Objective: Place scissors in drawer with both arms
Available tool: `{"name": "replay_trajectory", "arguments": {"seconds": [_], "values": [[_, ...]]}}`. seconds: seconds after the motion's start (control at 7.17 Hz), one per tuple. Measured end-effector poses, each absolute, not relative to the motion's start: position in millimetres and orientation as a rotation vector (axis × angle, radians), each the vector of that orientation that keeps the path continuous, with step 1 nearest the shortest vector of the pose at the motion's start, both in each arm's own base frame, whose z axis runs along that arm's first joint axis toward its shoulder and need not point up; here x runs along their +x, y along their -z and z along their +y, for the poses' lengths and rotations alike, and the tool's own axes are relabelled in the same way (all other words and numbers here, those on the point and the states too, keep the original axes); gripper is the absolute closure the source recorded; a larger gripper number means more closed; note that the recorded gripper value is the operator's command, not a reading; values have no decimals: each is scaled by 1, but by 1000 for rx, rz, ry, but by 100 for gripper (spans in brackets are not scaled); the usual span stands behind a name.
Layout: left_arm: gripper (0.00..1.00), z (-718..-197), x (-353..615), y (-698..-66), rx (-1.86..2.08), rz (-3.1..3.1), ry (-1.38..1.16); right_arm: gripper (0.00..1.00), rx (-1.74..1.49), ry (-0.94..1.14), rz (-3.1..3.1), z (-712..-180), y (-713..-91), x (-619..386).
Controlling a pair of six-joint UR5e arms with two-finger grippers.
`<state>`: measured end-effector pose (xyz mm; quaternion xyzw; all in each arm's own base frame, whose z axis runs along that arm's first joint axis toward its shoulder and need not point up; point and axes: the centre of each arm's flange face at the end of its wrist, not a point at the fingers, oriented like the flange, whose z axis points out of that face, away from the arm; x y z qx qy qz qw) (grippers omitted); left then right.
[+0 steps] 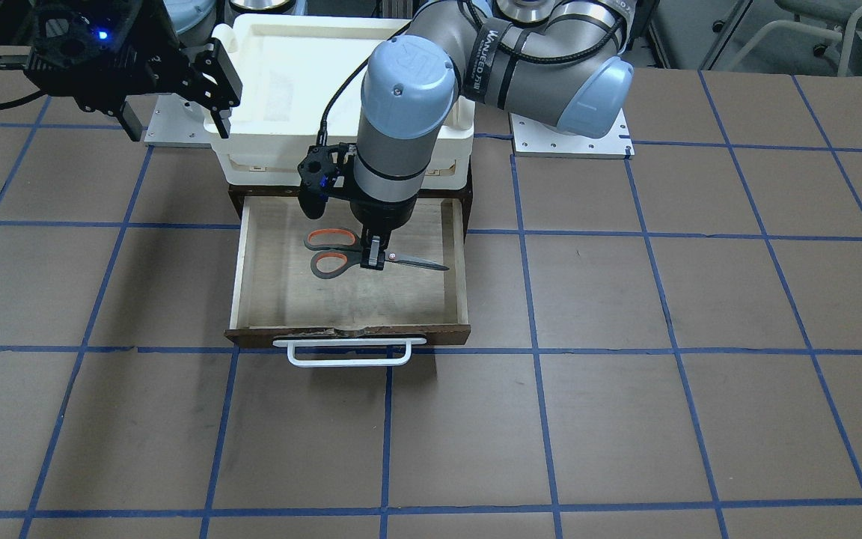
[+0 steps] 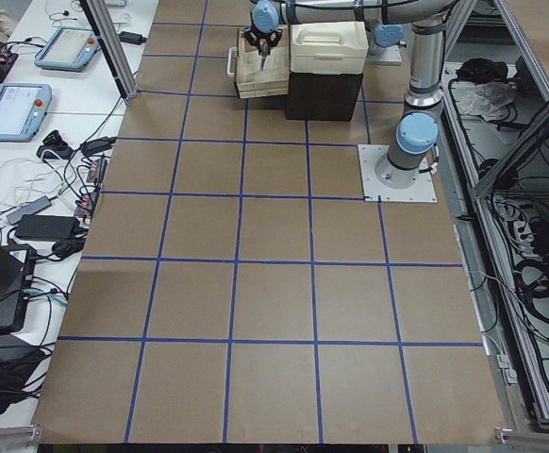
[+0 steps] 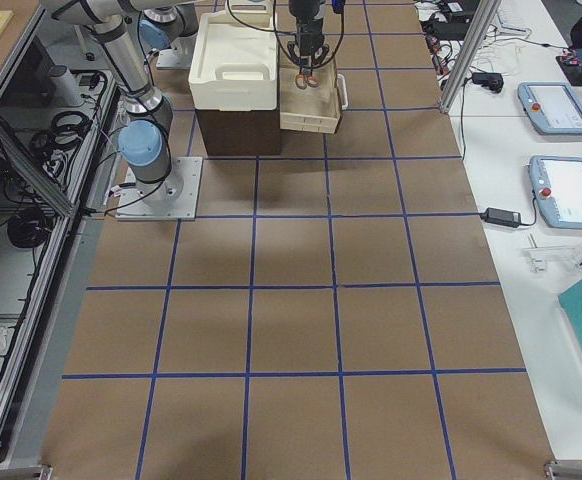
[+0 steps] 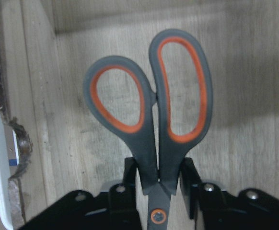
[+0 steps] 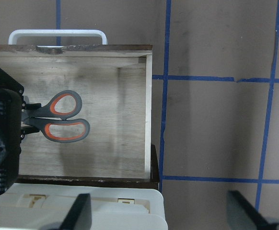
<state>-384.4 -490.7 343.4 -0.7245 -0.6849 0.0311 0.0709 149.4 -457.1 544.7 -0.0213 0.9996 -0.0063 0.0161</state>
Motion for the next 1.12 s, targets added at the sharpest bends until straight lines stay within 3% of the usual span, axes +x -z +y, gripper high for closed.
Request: {"name": "replay_trajectory", "arguments": {"seconds": [0.7,0.84,0.98,1.12], "values": [[100,-493,-394,-319,-2137,-2091,-60,0,-69,15,3108,-459,-543,149],[93,-490,-397,-316,-2148,-2081,-52,0,-70,14,3108,-459,-543,149],[81,-485,-398,-310,-2151,-2078,-41,0,-72,13,3108,-459,-543,149],[15,-482,-397,-302,-2153,-2079,-46,0,-72,12,3108,-459,-542,149]]}}
